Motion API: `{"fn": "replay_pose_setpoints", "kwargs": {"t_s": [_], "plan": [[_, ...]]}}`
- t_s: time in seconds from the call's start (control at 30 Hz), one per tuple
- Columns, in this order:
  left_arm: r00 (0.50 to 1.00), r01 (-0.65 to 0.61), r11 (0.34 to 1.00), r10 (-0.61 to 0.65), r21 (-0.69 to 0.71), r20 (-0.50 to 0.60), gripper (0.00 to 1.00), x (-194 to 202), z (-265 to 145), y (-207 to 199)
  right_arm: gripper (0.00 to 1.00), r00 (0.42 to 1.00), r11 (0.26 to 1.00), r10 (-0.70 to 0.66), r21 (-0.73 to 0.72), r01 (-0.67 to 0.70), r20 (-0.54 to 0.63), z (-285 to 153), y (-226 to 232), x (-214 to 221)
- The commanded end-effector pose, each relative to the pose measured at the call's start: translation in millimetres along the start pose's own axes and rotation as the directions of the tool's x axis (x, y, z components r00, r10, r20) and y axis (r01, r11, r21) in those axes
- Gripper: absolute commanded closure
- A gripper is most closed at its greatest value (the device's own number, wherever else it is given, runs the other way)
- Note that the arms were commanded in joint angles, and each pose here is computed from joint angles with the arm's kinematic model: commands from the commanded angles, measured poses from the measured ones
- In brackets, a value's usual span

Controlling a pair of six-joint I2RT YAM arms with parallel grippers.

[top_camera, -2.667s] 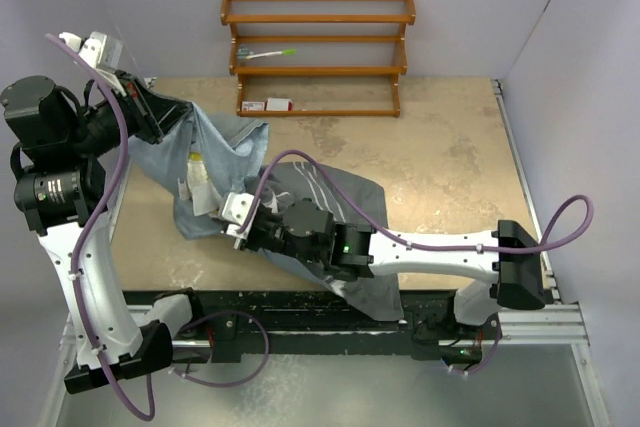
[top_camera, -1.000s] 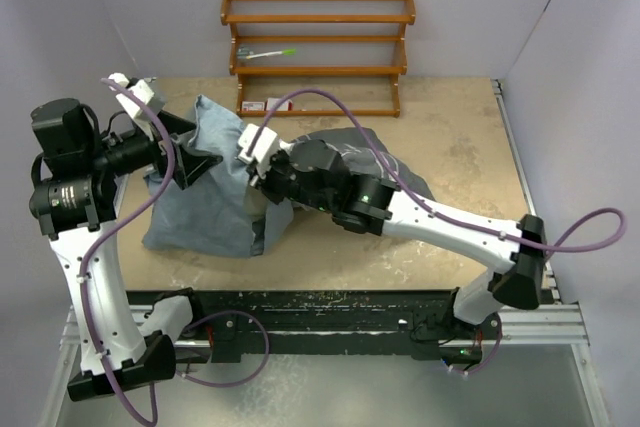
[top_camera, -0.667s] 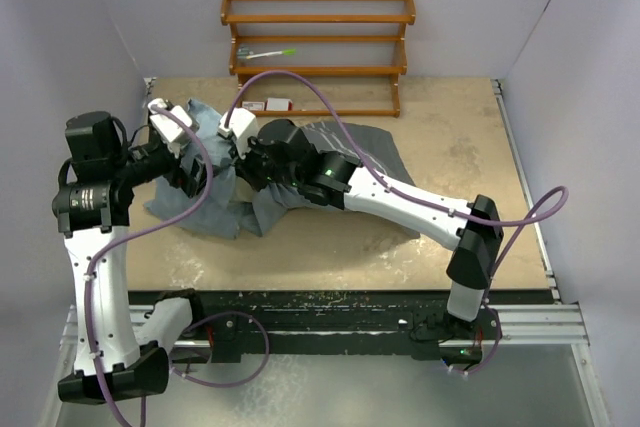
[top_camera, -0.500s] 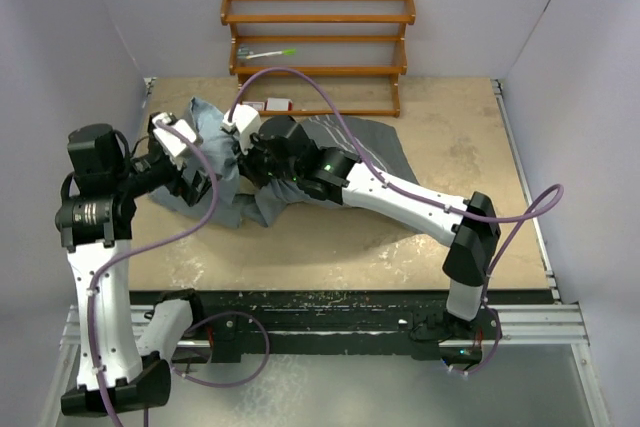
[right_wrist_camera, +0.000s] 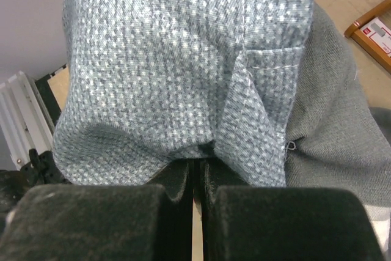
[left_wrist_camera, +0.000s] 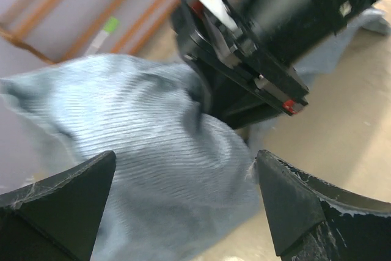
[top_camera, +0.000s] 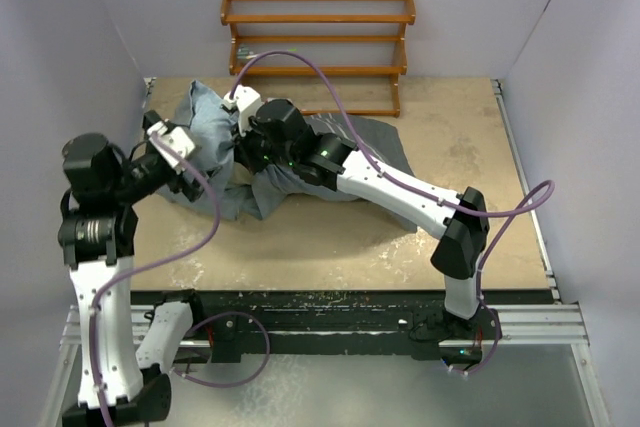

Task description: Remove the pillowcase from the pillow

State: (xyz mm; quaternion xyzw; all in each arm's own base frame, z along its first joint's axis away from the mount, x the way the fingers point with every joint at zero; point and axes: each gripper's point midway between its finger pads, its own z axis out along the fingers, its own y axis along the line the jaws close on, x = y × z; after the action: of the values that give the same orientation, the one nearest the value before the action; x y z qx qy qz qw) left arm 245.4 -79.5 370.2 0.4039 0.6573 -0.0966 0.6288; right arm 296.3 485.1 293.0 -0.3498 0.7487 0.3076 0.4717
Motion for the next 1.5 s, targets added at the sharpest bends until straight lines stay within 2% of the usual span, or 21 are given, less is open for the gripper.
{"fn": "replay_pose_setpoints", "kwargs": {"t_s": [0.0, 0.13, 0.3, 0.43, 0.63, 0.77, 0.87, 1.03, 1.17, 1.33, 1.47], "plan": [[0.993, 0.082, 0.986, -0.069, 0.144, -0.091, 0.00, 26, 22, -22, 1.00, 0.982, 0.998, 0.049, -0.057, -0.039, 0.185, -23, 14, -74], [0.991, 0.057, 0.992, -0.042, 0.110, -0.131, 0.05, 31, 42, -22, 1.00, 0.986, 0.997, 0.048, -0.073, -0.037, 0.160, -23, 17, -70], [0.989, -0.014, 0.997, 0.003, -0.071, -0.146, 0.24, 25, 46, 15, 1.00, 0.989, 0.999, 0.028, -0.043, -0.022, 0.142, -27, 7, -62], [0.984, -0.064, 0.989, 0.040, -0.132, -0.176, 0.36, 32, 44, 27, 1.00, 0.987, 0.998, 0.052, -0.041, -0.047, 0.149, -31, -4, -60], [0.968, -0.066, 0.984, 0.023, -0.165, -0.249, 0.61, 56, 50, 26, 1.00, 0.987, 0.997, 0.058, -0.060, -0.049, 0.152, -30, -2, -63], [0.975, -0.060, 0.976, 0.012, -0.209, -0.223, 0.86, 45, 47, 34, 1.00, 0.989, 0.997, 0.051, -0.060, -0.043, 0.137, -33, -3, -55], [0.982, -0.077, 0.961, 0.027, -0.266, -0.186, 0.98, 17, 36, 49, 1.00, 0.989, 0.998, 0.036, -0.049, -0.029, 0.142, -37, -6, -49], [0.997, -0.046, 0.957, 0.025, -0.286, -0.078, 1.00, -44, 20, 61, 1.00, 0.992, 1.000, -0.005, 0.001, 0.005, 0.129, -39, -17, -27], [1.000, -0.005, 0.959, 0.002, -0.282, -0.012, 1.00, -78, 14, 66, 1.00, 0.993, 0.999, -0.051, -0.006, 0.052, 0.109, -40, -4, -10], [0.997, 0.082, 0.960, -0.076, -0.269, 0.031, 1.00, -91, 15, 65, 1.00, 0.991, 0.994, -0.107, -0.009, 0.108, 0.083, -42, 18, 12], [0.992, 0.125, 0.958, -0.118, -0.257, 0.044, 1.00, -94, 15, 63, 1.00, 0.992, 0.995, -0.096, 0.020, 0.095, 0.081, -52, 14, 33]]}}
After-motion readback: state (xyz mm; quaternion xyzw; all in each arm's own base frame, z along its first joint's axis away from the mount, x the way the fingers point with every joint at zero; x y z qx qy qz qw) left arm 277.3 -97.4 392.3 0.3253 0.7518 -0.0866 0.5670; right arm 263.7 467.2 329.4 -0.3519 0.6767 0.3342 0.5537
